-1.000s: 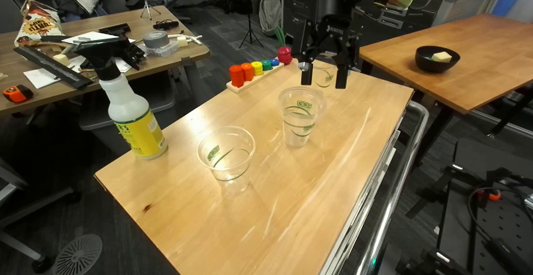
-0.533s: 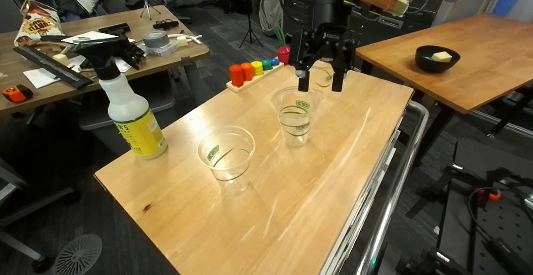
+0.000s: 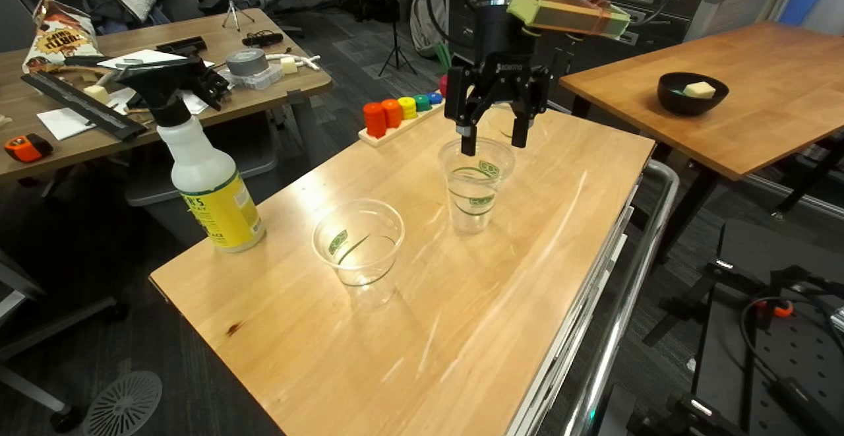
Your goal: Put the cups one inside the other
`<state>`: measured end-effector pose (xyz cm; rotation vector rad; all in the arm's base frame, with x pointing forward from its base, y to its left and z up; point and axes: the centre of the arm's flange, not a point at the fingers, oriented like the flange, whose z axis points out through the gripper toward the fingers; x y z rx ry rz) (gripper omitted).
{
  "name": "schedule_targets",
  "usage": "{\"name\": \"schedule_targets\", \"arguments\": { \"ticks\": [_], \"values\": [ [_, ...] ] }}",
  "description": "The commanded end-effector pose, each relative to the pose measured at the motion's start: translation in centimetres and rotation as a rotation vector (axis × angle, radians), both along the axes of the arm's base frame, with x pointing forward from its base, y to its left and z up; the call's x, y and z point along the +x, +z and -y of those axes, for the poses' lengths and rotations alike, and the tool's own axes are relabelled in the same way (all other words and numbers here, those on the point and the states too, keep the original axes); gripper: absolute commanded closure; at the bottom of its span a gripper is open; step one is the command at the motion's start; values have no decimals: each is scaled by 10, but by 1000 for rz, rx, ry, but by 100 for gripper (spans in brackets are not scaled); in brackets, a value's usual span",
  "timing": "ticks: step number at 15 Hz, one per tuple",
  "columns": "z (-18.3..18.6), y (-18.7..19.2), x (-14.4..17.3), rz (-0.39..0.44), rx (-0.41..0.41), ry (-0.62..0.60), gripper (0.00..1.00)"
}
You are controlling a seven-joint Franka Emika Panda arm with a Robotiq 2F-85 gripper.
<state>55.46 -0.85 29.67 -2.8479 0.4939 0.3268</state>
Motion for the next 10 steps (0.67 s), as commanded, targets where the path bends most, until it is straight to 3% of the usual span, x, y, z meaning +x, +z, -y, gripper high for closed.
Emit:
{"name": "schedule_targets", "arguments": {
  "ticks": [1, 7, 10],
  "values": [
    [-5, 9, -4, 42, -48, -23, 39],
    [-3, 10, -4, 42, -60, -16, 87],
    [-3, 6, -4, 34, -55, -14, 94]
  ]
}}
